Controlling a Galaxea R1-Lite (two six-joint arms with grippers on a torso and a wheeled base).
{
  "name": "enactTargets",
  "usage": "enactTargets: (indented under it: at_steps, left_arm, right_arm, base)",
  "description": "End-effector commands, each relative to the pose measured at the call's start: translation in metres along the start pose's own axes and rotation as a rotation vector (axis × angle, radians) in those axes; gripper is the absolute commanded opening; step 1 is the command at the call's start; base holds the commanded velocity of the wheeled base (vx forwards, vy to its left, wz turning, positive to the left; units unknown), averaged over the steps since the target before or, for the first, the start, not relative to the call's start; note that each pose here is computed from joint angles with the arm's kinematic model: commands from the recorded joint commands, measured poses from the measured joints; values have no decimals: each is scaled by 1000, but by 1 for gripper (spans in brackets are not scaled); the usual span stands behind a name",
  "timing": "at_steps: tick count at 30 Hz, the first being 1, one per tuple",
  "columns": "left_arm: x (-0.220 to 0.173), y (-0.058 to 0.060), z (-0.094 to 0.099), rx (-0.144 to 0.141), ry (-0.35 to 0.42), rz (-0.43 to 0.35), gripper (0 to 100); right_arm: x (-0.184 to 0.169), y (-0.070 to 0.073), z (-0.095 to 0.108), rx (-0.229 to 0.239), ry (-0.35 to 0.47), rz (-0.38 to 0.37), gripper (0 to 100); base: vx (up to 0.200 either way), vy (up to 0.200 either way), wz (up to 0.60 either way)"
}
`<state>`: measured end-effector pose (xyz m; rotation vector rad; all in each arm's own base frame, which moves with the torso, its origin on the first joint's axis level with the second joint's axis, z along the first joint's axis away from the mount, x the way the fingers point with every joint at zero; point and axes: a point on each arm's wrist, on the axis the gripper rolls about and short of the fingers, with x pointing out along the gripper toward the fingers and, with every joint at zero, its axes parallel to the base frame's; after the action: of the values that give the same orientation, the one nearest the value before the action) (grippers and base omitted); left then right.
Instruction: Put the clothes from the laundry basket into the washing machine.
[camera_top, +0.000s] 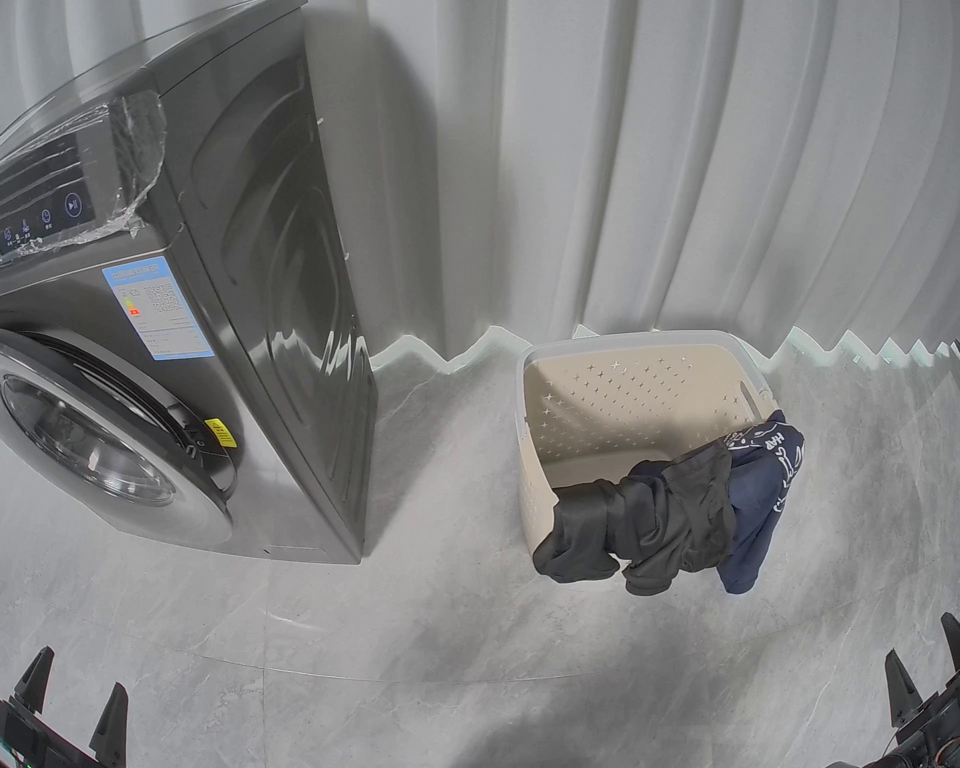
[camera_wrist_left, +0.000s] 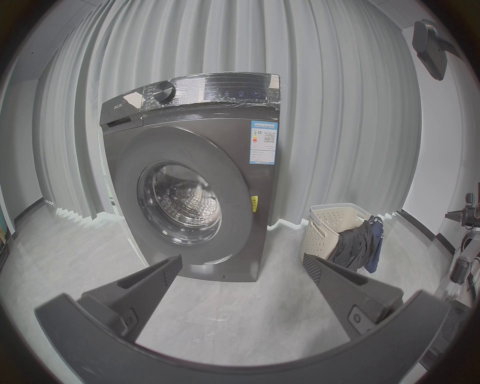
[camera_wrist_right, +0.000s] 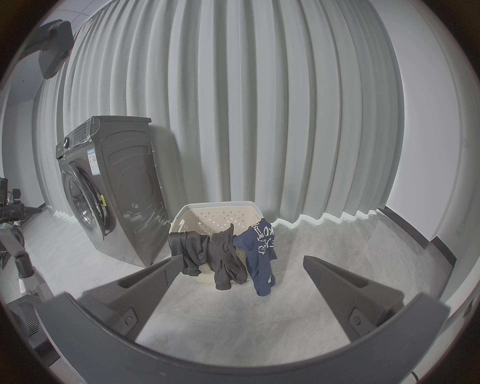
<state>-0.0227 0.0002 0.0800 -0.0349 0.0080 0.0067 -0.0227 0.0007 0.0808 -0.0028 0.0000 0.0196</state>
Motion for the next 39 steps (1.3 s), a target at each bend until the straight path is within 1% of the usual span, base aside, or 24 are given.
enactTargets:
  at_steps: [1, 39]
  left_arm:
    - [0, 0, -4, 0, -2, 1, 100]
    - [0, 0, -4, -2, -2, -1, 100]
  right_arm:
    - [0, 0, -5, 0, 0, 0, 100]
    - [0, 0, -5, 0, 0, 0, 100]
  base:
    - [0, 200, 0]
    - [0, 200, 0]
